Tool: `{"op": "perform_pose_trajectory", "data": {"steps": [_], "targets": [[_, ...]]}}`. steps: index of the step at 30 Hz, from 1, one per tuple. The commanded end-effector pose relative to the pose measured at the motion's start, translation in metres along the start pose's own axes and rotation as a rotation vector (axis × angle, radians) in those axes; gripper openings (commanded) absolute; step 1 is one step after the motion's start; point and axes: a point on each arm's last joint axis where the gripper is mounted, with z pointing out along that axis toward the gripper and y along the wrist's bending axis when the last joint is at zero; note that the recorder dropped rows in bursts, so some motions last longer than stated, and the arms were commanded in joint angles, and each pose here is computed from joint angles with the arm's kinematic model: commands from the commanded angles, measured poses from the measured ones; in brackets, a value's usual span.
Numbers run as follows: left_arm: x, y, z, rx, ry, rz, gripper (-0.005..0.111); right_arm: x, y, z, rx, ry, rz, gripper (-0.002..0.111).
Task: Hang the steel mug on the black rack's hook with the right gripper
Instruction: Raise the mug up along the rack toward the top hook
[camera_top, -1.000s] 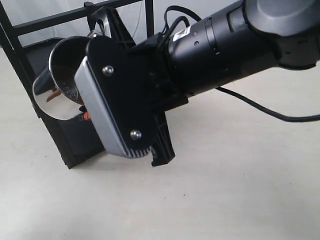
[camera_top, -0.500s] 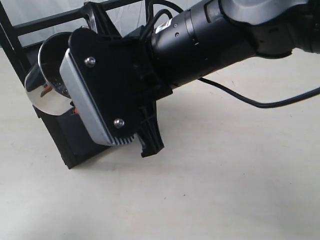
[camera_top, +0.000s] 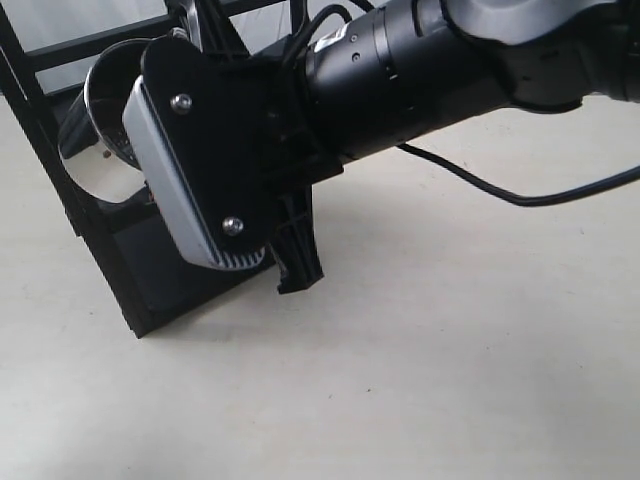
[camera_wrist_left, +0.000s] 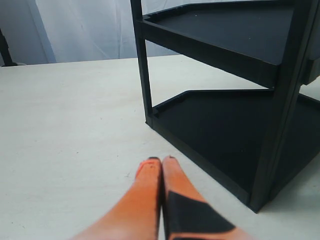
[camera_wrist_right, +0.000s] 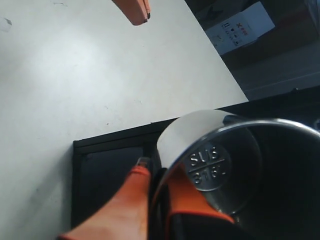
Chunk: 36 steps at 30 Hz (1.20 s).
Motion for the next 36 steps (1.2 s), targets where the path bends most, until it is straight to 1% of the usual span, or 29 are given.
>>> {"op": "perform_pose_trajectory", "data": {"steps": [1,6,12,18,23,27,32,36], "targets": [[-0.002,0.000,0.000,0.001,-0.011,0.000,0.000,-0.001,-0.005,-0.003,0.023,-0.001,0.002,0.000],[-0.002,0.000,0.000,0.001,-0.011,0.000,0.000,0.001,-0.001,-0.001,-0.027,-0.018,0.006,0.000],[-0.002,0.000,0.000,0.001,-0.011,0.000,0.000,0.014,0.006,-0.009,-0.147,-0.084,0.079,0.000],[-0.002,0.000,0.000,0.001,-0.011,0.000,0.000,0.020,0.013,-0.016,-0.250,-0.108,0.073,0.000],[-0.002,0.000,0.000,0.001,-0.011,0.000,0.000,0.017,0.013,-0.037,-0.410,-0.209,0.061,0.000],[-0.002,0.000,0.000,0.001,-0.011,0.000,0.000,0.028,0.008,-0.042,-0.373,-0.205,0.110,0.000],[-0.002,0.000,0.000,0.001,-0.011,0.000,0.000,0.036,0.009,-0.029,-0.395,-0.217,0.146,0.000],[-0.002,0.000,0.000,0.001,-0.011,0.000,0.000,0.035,0.000,-0.024,-0.364,-0.250,0.166,0.000]]}}
